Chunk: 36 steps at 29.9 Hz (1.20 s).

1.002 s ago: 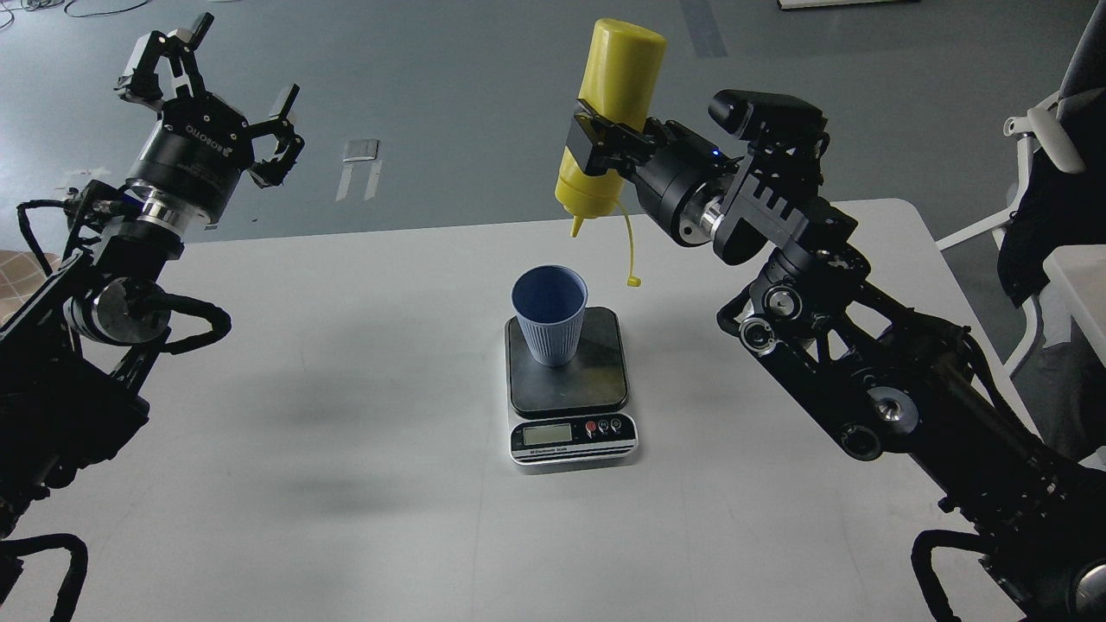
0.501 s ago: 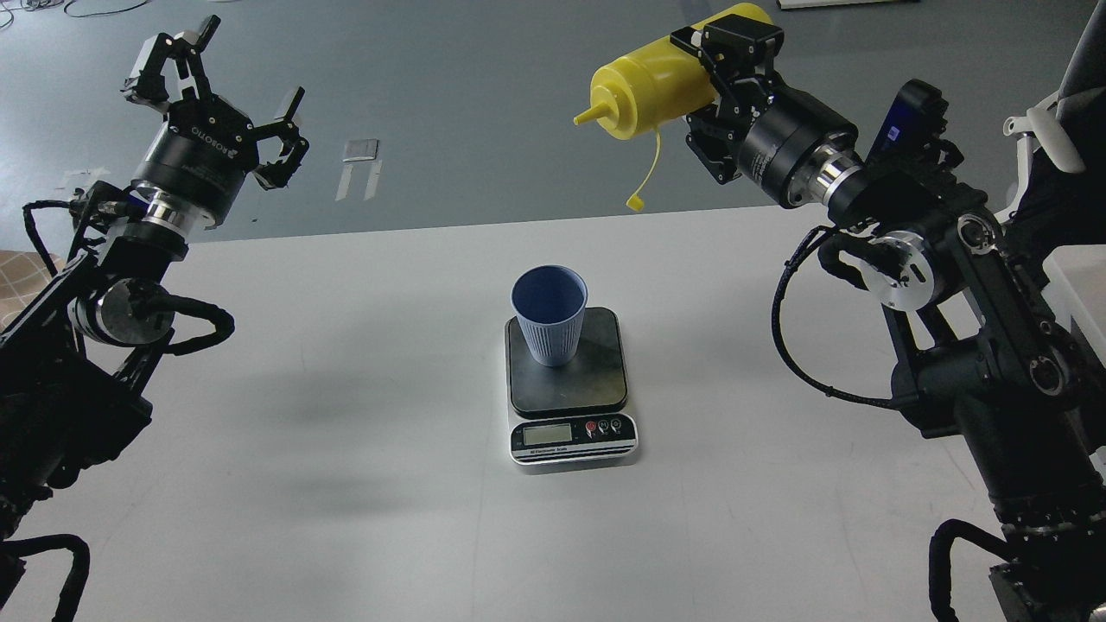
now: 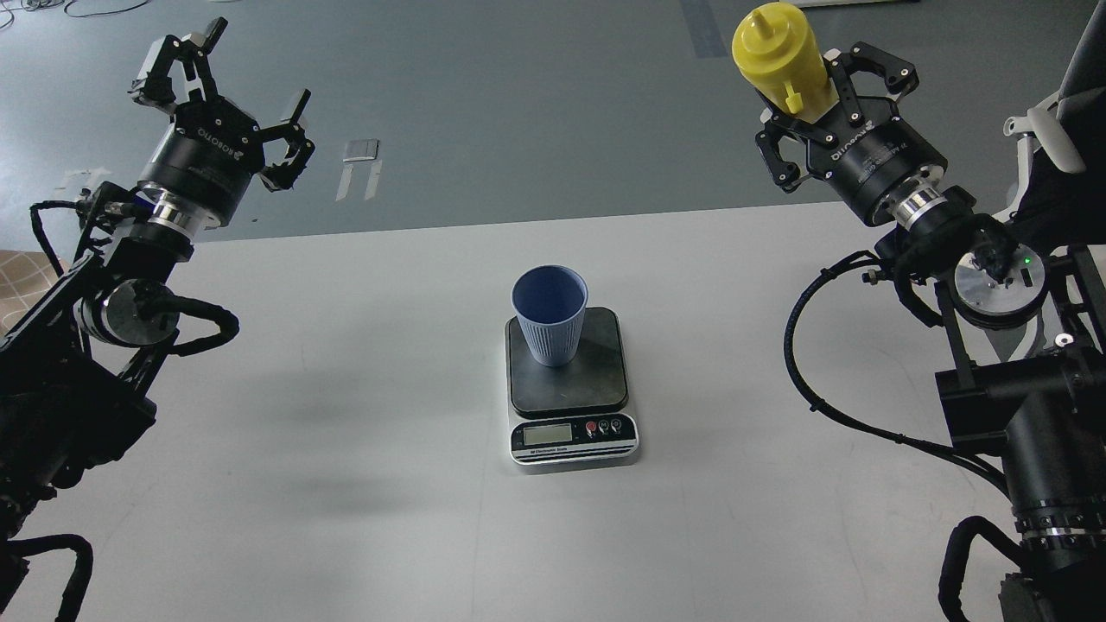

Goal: Pour seasoning into cup on scale with both arms
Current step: 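Turn the yellow bottle upright and carry it back beside the scale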

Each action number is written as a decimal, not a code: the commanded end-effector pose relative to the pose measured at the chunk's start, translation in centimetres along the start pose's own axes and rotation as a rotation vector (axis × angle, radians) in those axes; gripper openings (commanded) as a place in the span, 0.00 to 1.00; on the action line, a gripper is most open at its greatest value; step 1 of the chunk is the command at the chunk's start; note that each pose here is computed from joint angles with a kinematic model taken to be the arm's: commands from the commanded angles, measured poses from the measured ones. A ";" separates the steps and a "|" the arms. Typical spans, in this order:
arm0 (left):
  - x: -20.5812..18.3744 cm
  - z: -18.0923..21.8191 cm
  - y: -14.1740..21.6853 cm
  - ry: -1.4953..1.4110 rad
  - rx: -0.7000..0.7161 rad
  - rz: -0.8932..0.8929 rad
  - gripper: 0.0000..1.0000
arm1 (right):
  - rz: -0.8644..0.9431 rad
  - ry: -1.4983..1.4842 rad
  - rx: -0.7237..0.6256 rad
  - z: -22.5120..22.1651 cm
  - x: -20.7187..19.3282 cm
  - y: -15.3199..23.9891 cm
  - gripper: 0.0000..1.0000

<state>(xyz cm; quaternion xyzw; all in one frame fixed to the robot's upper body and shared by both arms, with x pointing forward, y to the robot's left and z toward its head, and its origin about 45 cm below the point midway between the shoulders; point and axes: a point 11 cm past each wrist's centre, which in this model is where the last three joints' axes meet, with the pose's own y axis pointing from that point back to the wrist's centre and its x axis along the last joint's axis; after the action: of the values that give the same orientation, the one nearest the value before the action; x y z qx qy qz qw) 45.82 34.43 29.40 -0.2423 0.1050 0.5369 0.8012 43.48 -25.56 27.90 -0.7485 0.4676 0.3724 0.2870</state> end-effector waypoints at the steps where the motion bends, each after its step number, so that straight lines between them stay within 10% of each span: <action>1: 0.0 0.0 0.0 0.001 0.002 -0.001 0.98 | -0.005 -0.171 0.033 0.4 1.6 1.4 0.00; 36: -0.1 -0.1 0.0 0.001 0.004 -0.003 0.98 | 0.194 -0.550 0.170 6.0 13.2 13.5 0.00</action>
<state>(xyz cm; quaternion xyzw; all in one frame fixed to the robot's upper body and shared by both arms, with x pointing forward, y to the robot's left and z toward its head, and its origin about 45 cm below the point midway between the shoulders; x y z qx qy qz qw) 45.82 34.32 29.36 -0.2405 0.1063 0.5357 0.8024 33.45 -32.49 13.04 -0.5499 0.4676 0.5434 0.4286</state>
